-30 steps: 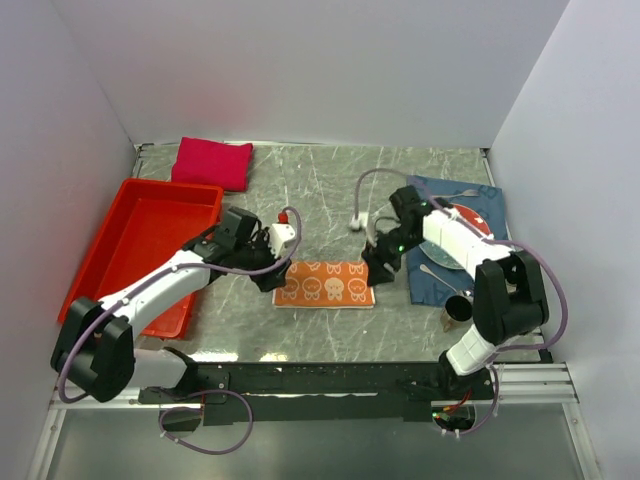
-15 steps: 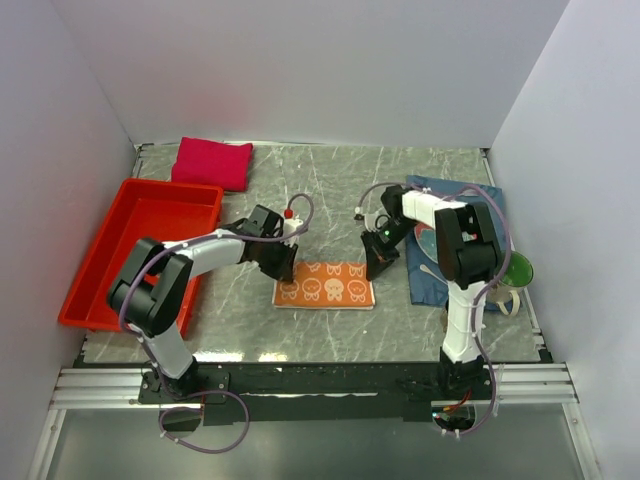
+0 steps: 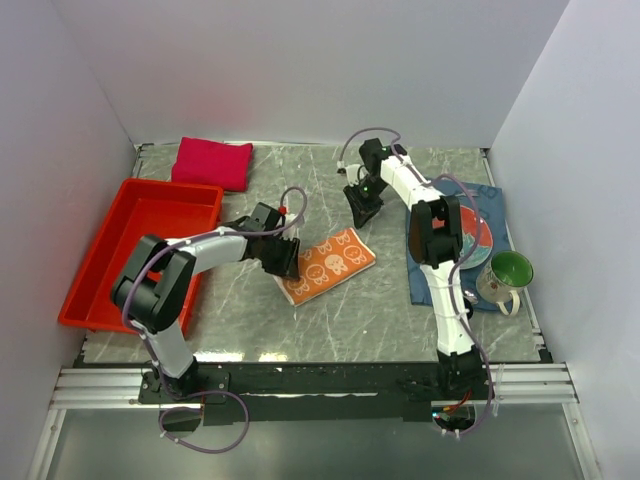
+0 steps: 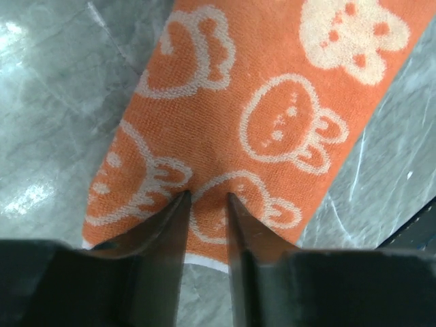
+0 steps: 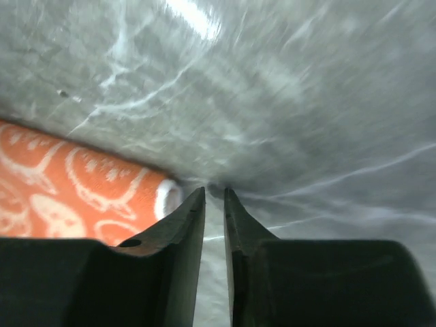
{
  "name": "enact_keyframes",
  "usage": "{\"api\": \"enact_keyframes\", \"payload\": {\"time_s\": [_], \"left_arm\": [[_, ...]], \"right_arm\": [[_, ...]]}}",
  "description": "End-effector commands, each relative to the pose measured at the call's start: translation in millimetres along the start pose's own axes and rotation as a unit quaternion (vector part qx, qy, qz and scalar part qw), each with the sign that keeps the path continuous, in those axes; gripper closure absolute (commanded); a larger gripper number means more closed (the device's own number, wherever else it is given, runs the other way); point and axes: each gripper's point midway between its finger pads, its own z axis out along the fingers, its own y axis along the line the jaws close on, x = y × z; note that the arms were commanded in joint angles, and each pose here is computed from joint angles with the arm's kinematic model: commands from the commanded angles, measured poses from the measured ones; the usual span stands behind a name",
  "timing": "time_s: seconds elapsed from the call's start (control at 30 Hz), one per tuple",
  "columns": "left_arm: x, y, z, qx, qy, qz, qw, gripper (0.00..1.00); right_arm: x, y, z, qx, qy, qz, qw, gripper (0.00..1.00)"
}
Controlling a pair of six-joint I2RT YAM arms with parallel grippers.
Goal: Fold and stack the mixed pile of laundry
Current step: Fold the T-shirt at the center of the board.
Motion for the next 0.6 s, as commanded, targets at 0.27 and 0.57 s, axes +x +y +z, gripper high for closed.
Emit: {"api": "enact_keyframes", "payload": {"time_s": [0.27,0.57], "left_arm": [[-65.7,-27.3,-66.6,-0.019,-0.14,-0.04,0.989,0.37],[-42.3,-13.6,-42.2,-0.026,-0.104,-0.097,0.99,0.41]], "right_arm": [[44.5,53.9,-37.8,-0.12,-0.027,-0.013,0.992,0.39],[66.1,42.8,2.5,-0.093,0.027,0.076,0.992,0.37]]}}
